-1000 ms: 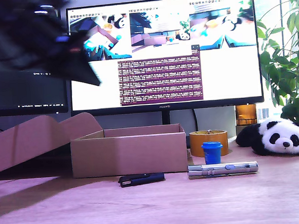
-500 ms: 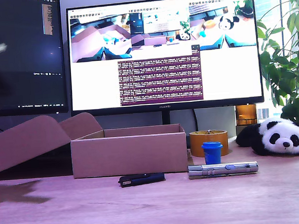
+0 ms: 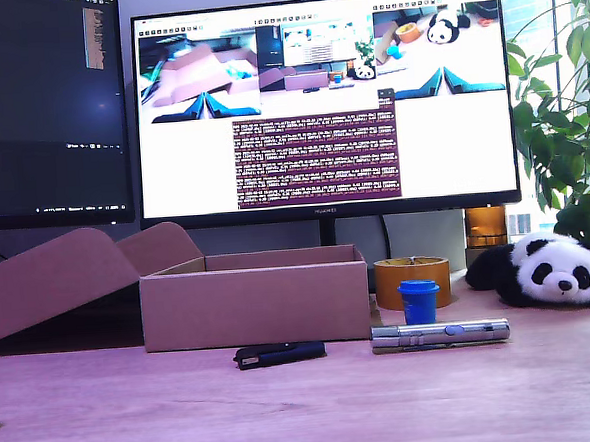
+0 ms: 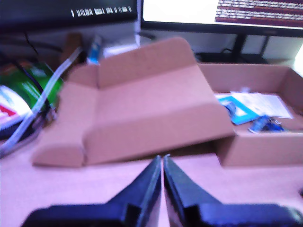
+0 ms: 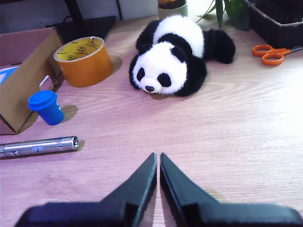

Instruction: Pick up the keys and place it inside the cardboard box

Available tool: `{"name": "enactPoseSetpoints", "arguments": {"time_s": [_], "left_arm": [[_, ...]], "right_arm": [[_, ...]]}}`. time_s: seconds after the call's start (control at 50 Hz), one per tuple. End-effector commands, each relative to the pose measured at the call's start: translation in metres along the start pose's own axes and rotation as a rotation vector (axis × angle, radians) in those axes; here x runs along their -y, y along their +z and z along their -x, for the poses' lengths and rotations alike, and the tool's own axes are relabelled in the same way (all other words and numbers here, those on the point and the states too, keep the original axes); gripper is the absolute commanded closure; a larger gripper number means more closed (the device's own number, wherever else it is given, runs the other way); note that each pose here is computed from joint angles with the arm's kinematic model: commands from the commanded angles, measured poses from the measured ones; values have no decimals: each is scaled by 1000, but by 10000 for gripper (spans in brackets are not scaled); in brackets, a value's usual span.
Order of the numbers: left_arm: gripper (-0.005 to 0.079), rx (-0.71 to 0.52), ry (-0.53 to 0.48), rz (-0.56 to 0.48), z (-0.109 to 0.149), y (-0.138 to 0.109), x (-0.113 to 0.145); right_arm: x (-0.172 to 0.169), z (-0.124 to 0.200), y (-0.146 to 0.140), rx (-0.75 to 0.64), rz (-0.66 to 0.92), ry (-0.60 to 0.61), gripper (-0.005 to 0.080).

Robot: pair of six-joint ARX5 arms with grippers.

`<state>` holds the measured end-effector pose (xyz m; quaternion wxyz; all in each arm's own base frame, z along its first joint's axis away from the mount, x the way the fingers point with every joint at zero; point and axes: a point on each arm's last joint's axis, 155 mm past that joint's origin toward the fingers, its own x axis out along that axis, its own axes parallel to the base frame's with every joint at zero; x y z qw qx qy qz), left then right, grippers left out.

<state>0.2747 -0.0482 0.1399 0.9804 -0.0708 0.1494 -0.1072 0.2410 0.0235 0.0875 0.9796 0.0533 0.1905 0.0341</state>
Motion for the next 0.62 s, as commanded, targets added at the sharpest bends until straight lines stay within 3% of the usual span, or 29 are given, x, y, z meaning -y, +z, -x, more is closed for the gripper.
{"name": "enactPoseSetpoints", "arguments": {"time_s": [0.0, 0.6], "left_arm": [[764, 1, -2, 6, 3, -5, 0], [764, 22, 3, 5, 35, -11, 4]], "right_arm": [[1, -2, -5, -11, -3, -1, 765], [1, -2, -5, -11, -3, -1, 765]]}}
